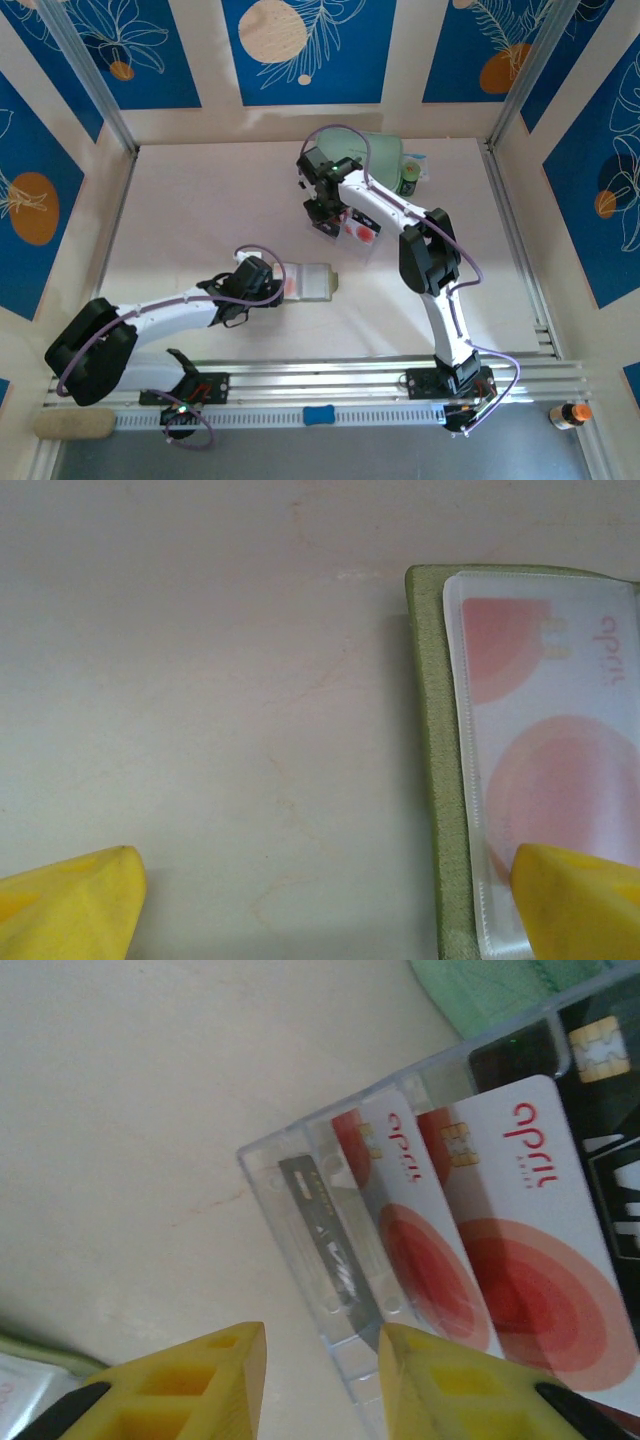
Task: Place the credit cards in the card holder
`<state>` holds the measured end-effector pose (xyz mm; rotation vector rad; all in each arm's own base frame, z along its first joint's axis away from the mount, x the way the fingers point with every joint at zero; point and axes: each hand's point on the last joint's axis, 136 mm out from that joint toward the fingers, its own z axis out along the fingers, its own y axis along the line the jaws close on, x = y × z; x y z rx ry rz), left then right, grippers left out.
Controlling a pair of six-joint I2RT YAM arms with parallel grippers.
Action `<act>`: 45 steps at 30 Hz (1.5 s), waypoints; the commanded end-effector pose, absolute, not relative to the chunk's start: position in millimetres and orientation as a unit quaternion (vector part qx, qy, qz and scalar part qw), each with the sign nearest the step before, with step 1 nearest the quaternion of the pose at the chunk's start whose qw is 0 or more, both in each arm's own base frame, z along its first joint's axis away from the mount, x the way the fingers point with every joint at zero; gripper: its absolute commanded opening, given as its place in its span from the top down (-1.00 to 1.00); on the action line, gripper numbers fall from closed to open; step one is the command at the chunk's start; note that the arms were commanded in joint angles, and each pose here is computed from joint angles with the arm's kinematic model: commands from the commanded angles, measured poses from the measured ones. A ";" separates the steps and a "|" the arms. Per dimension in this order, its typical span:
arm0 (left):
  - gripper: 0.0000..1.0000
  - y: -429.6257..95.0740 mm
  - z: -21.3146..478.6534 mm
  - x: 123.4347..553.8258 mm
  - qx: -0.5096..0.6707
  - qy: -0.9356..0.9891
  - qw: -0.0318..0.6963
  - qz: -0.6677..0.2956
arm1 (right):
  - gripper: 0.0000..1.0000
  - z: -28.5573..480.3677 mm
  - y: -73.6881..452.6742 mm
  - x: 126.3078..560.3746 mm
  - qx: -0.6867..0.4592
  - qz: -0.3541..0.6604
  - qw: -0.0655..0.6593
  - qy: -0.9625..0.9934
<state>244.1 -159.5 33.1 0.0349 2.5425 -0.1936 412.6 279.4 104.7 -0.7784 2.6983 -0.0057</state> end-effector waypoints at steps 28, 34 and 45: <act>-0.87 -151.0 31.5 244.3 -0.001 0.953 0.296 -0.065 | 0.71 63.5 277.2 413.4 -0.312 -0.041 0.129 0.940; -0.87 -150.9 31.9 244.3 -0.001 0.953 0.297 -0.066 | 0.92 72.3 279.1 414.2 -0.330 -0.040 0.142 0.932; -0.87 -151.8 35.6 244.8 -0.003 0.952 0.299 -0.070 | 1.00 122.9 301.1 409.4 -0.383 -0.039 0.221 0.896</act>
